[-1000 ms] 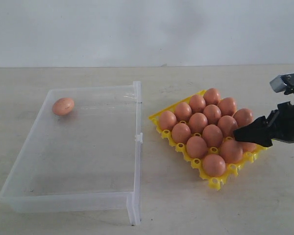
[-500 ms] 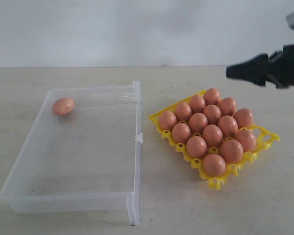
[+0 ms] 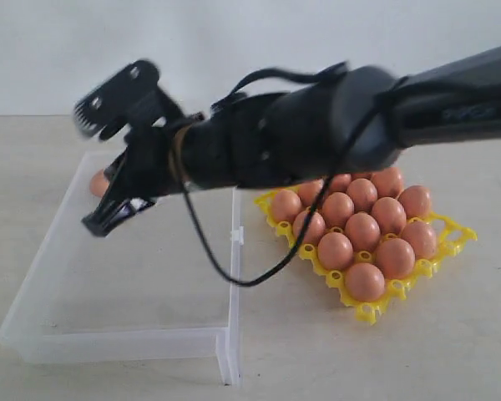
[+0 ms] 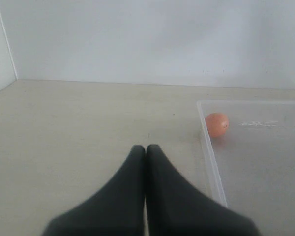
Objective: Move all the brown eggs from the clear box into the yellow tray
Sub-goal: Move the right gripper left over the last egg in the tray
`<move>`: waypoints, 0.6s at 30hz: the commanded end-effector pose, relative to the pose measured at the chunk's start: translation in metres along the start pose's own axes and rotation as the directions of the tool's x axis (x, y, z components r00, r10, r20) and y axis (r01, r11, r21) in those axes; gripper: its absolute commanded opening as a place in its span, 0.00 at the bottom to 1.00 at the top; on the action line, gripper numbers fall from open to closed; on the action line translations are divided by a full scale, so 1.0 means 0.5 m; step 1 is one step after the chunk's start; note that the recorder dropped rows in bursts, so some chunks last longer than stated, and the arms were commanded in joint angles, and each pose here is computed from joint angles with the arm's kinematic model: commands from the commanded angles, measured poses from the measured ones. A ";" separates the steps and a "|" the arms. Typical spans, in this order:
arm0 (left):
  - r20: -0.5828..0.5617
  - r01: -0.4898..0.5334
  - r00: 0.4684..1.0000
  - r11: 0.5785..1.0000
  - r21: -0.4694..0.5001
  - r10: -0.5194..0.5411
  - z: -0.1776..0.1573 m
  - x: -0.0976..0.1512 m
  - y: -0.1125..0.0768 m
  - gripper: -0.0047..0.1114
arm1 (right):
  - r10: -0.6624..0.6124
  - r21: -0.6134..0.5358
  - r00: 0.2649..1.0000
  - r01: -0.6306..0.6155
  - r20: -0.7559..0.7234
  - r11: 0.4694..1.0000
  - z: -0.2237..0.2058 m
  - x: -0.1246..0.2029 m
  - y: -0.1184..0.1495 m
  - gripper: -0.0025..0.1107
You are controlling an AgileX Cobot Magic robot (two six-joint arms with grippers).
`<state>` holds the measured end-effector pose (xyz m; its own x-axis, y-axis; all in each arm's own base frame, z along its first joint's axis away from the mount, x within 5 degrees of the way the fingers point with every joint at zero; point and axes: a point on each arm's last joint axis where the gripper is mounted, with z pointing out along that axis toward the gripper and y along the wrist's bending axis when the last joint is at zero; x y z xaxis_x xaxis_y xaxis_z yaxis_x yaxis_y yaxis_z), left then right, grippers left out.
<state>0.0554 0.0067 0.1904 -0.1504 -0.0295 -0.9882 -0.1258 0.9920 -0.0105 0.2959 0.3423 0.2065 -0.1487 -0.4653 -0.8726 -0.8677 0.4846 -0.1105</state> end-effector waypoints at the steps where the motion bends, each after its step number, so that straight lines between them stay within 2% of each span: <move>1: 0.008 0.004 1.000 1.000 0.004 -0.004 -0.001 -0.003 -0.001 0.00 | 0.120 0.232 0.978 -0.079 -0.169 0.970 0.048 0.021 0.033 0.02; 3: 0.008 0.004 1.000 1.000 0.004 -0.004 -0.001 -0.003 -0.001 0.00 | 0.087 0.313 0.949 0.013 -0.303 0.950 0.046 0.036 0.032 0.02; 4: 0.008 0.004 1.000 1.000 0.004 -0.004 -0.001 -0.003 -0.001 0.00 | 0.050 0.305 0.916 0.080 -0.397 0.949 0.039 0.041 0.032 0.02; 7: 0.008 0.004 1.000 1.000 0.004 -0.004 -0.001 -0.003 -0.001 0.00 | -0.014 0.121 0.758 0.122 -0.652 0.985 0.012 0.045 0.048 0.02; 9: 0.008 0.004 1.000 1.000 0.004 -0.004 -0.001 -0.003 -0.001 0.00 | -0.016 -0.046 0.686 -0.025 -0.728 0.999 -0.005 0.038 0.069 0.02; 11: 0.008 0.004 1.000 1.000 0.004 -0.004 -0.001 -0.003 -0.001 0.00 | -0.043 -0.147 0.672 -0.099 -0.739 0.984 -0.012 0.029 0.087 0.02; 13: 0.008 0.004 1.000 1.000 0.004 -0.004 -0.001 -0.003 -0.001 0.00 | -0.040 -0.173 0.624 -0.154 -0.780 0.973 -0.022 0.033 0.098 0.02; 15: 0.008 0.004 1.000 1.000 0.004 -0.004 -0.001 -0.003 -0.001 0.00 | -0.080 -0.195 0.511 -0.175 -0.856 0.965 -0.045 0.046 0.102 0.02; 18: 0.008 0.004 1.000 1.000 0.004 -0.004 -0.001 -0.003 -0.001 0.00 | -0.061 -0.146 0.487 -0.138 -0.871 0.980 -0.058 0.049 0.090 0.02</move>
<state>0.0554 0.0067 0.1904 -0.1504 -0.0295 -0.9882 -0.1258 0.9920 -0.0105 0.2403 0.3411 0.1855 -0.4239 -0.9047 -0.0430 -0.9025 0.4180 0.1034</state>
